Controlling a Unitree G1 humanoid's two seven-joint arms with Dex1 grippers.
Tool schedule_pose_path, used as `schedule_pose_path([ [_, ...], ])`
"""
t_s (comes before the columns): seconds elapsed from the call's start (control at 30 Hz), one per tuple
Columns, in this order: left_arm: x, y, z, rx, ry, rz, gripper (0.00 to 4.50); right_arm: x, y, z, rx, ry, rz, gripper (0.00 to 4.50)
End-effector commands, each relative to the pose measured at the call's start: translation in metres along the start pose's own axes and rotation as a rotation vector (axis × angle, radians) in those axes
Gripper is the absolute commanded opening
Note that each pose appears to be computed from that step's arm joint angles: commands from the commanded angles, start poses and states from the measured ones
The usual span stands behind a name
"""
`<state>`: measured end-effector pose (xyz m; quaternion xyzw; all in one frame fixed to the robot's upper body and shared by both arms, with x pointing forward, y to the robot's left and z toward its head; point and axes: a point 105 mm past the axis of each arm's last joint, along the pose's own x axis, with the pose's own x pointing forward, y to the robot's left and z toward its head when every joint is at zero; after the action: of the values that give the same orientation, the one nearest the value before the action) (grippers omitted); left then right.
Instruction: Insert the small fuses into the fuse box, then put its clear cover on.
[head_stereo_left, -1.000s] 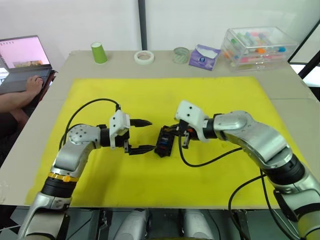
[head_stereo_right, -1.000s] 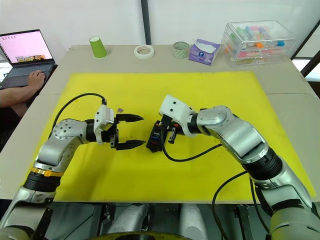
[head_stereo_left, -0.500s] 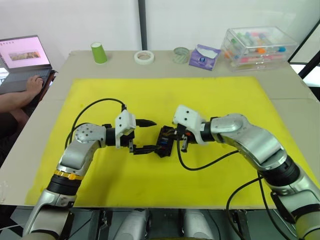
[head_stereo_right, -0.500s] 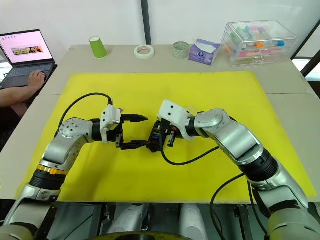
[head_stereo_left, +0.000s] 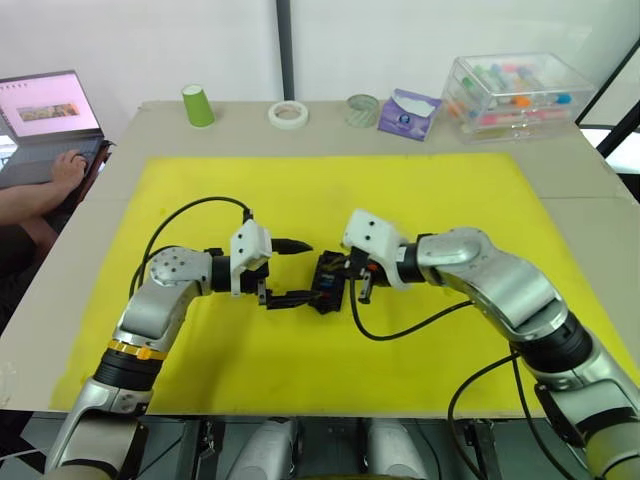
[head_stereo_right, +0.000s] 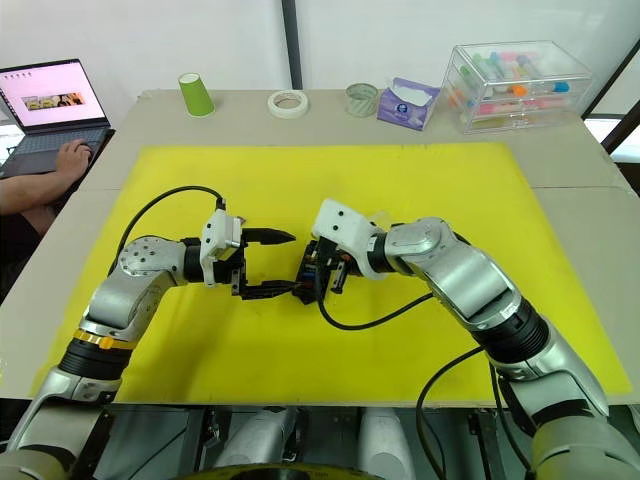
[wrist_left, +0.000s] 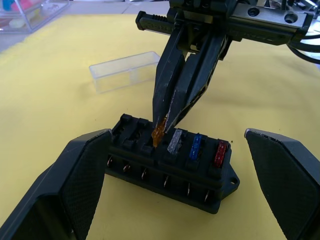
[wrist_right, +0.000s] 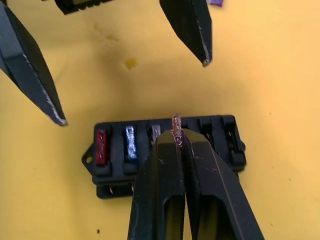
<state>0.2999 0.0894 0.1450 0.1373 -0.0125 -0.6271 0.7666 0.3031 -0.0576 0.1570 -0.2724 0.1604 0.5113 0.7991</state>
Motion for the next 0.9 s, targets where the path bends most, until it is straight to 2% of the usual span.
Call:
schedule_pose_path([
  [0.03,0.0000,0.0009,0.0111,0.041,-0.016,-0.002,4.47,-0.0069,-0.0046,0.0131,-0.015,-0.047,-0.015,0.00],
  [0.9,0.0007,0.0025,0.0088,0.041,-0.007,0.003,4.47,-0.0042,-0.0092,0.0081,-0.046,-0.028,-0.021,0.00],
])
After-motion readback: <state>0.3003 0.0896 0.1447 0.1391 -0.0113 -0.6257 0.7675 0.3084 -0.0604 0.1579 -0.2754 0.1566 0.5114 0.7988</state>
